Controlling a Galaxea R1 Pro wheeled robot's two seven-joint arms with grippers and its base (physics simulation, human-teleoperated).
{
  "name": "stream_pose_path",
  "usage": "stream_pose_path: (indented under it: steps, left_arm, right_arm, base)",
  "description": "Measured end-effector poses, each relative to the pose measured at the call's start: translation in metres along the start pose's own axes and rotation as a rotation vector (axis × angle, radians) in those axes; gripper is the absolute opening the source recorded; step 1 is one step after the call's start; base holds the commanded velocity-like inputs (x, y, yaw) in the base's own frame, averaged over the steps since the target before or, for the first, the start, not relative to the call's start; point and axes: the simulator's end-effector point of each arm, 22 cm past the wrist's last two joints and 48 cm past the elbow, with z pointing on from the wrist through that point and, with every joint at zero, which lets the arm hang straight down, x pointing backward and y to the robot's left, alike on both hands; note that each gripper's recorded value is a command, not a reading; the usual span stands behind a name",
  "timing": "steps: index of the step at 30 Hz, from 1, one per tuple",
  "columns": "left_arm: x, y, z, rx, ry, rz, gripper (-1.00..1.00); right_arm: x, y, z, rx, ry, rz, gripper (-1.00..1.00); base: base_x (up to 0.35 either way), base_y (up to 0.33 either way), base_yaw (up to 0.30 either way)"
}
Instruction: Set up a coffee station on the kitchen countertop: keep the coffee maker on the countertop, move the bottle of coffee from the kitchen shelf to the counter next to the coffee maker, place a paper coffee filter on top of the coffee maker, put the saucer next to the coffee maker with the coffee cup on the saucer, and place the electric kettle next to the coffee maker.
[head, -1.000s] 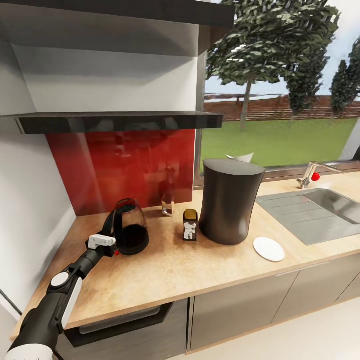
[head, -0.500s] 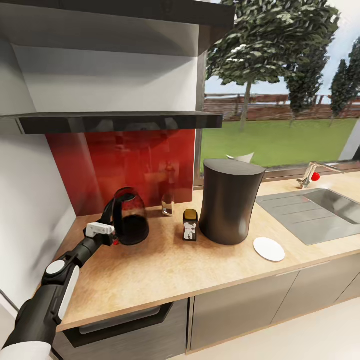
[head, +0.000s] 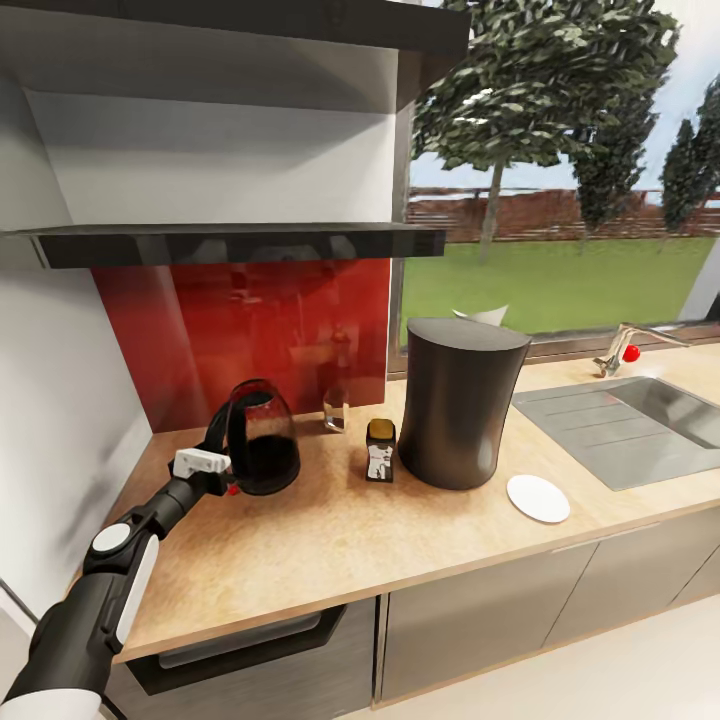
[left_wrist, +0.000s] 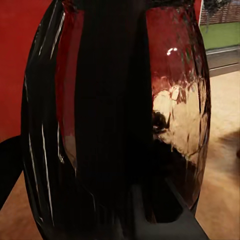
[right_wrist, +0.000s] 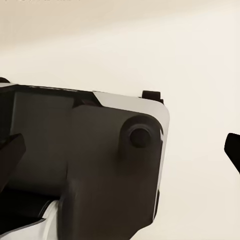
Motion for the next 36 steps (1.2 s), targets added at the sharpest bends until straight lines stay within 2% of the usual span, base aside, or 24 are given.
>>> stream_pose_path:
  steps: [6, 19, 26, 36]
  left_arm:
    - [0.0005, 0.0000, 0.0001, -0.001, -0.001, 0.000, -1.00]
    - [-0.0011, -0.0001, -0.0001, -0.002, -0.006, 0.001, -1.00]
    - [-0.0014, -0.0006, -0.0003, -0.002, -0.006, 0.001, -1.00]
    - [-0.0007, -0.0004, 0.0000, -0.005, -0.005, -0.001, -1.00]
  right_arm:
    - [-0.0001, -0.0011, -0.0001, 0.002, 0.000, 0.001, 1.00]
    - [-0.0017, -0.0013, -0.0005, 0.002, -0.004, 0.000, 1.00]
    - [-0.0016, -0.0013, -0.0006, 0.002, -0.004, 0.000, 1.00]
    - [-0.0017, -0.0014, -0.0005, 0.002, -0.004, 0.000, 1.00]
  base:
    - [-0.082, -0.051, -0.069]
    - [-0.221, -0.150, -0.245]
    - [-0.043, -0.021, -0.223]
    - [-0.071, -0.098, -0.027]
